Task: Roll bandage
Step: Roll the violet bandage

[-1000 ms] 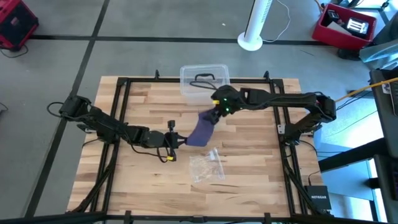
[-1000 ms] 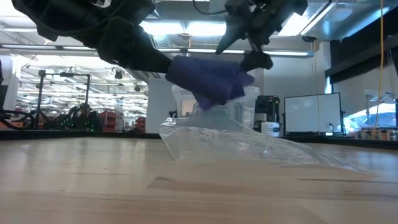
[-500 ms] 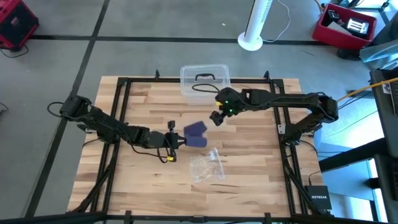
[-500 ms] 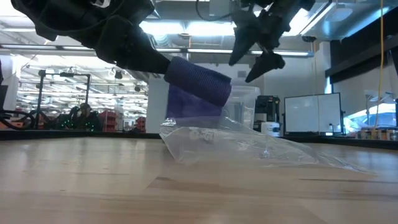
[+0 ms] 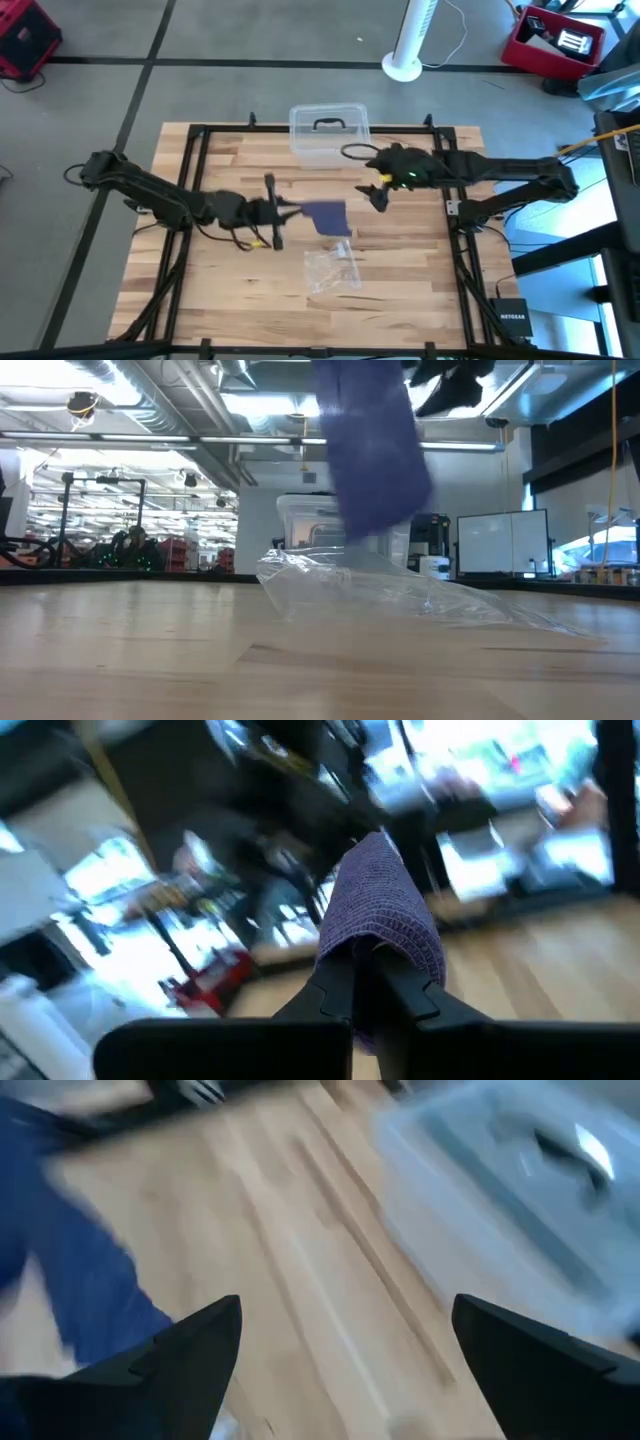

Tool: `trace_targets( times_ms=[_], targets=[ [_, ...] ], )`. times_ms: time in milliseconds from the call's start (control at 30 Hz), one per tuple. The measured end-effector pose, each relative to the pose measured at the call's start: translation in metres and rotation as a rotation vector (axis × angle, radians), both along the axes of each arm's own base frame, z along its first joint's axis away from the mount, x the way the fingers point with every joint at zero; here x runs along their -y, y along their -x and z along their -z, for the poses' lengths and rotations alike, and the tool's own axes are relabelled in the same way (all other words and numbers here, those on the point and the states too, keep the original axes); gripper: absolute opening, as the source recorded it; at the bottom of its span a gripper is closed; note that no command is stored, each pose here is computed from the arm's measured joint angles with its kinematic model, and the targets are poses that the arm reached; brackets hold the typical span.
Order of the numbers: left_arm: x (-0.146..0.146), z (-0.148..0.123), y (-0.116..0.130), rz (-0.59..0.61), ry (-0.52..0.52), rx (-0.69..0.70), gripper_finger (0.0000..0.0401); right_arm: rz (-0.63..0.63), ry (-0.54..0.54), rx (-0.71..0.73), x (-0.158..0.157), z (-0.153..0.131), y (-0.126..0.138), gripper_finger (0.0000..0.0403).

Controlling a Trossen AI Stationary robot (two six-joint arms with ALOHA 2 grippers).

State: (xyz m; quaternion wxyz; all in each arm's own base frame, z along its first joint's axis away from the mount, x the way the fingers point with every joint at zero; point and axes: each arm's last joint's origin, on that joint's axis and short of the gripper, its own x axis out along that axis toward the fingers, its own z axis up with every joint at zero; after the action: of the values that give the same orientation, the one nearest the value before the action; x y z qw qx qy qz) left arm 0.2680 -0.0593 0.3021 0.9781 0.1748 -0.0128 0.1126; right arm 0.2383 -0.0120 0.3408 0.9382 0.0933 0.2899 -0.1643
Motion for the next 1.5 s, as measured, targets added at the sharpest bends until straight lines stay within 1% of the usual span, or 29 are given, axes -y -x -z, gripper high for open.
trace_targets(
  times_ms=[100, 167, 267, 433, 500, 567, 633, 700, 833, 967, 1067, 1133, 1200, 1267, 1333, 1500],
  targets=[
    [-0.01, -0.028, 0.009, -0.04, 0.023, 0.09, 0.0003, -0.072, 0.089, 0.08, -0.014, 0.003, 0.011, 0.0363],
    [-0.017, -0.032, 0.011, -0.06, 0.03, 0.104, 0.0003, -0.1, 0.128, 0.112, -0.02, 0.006, 0.016, 0.0363],
    [-0.021, -0.029, 0.012, -0.063, 0.027, 0.074, 0.0003, -0.101, 0.13, 0.128, -0.022, 0.011, 0.014, 0.0363],
    [-0.02, -0.028, 0.01, 0.01, -0.008, 0.067, 0.0003, -0.093, 0.093, 0.172, -0.024, 0.013, 0.001, 0.0363],
    [-0.019, -0.028, 0.01, 0.013, -0.037, 0.065, 0.0003, -0.111, 0.087, 0.143, -0.024, 0.019, -0.004, 0.0363],
    [-0.018, -0.029, 0.011, 0.017, -0.047, 0.066, 0.0003, -0.127, 0.113, 0.104, -0.025, 0.024, -0.007, 0.0363],
    [-0.018, -0.031, 0.012, 0.018, -0.054, 0.076, 0.0003, -0.132, 0.167, 0.071, -0.024, 0.036, -0.009, 0.0363],
    [-0.018, -0.031, 0.012, 0.017, -0.055, 0.077, 0.0003, -0.155, 0.191, 0.1, -0.025, 0.046, -0.01, 0.0363],
    [-0.018, -0.03, 0.012, 0.017, -0.062, 0.062, 0.0003, -0.244, 0.187, 0.145, -0.027, 0.07, -0.01, 0.0363],
    [-0.018, -0.03, 0.012, 0.016, -0.071, 0.066, 0.0003, -0.276, 0.18, 0.185, -0.028, 0.09, -0.011, 0.0363],
    [-0.018, -0.03, 0.012, 0.015, -0.082, 0.056, 0.0003, -0.293, 0.181, 0.223, -0.029, 0.096, -0.014, 0.0363],
    [-0.018, -0.029, 0.012, 0.015, -0.083, 0.055, 0.0003, -0.303, 0.194, 0.212, -0.029, 0.099, -0.014, 0.036],
    [-0.018, -0.029, 0.012, 0.015, -0.082, 0.055, 0.0004, -0.33, 0.184, 0.211, -0.03, 0.1, -0.015, 0.0349],
    [-0.018, -0.029, 0.012, 0.015, -0.083, 0.055, 0.0004, -0.354, 0.178, 0.224, -0.03, 0.099, -0.015, 0.033],
    [-0.018, -0.03, 0.012, 0.015, -0.082, 0.057, 0.0004, -0.381, 0.181, 0.227, -0.031, 0.099, -0.015, 0.0304],
    [-0.018, -0.03, 0.012, 0.014, -0.083, 0.065, 0.0004, -0.389, 0.181, 0.242, -0.031, 0.098, -0.017, 0.0241]
  ],
)
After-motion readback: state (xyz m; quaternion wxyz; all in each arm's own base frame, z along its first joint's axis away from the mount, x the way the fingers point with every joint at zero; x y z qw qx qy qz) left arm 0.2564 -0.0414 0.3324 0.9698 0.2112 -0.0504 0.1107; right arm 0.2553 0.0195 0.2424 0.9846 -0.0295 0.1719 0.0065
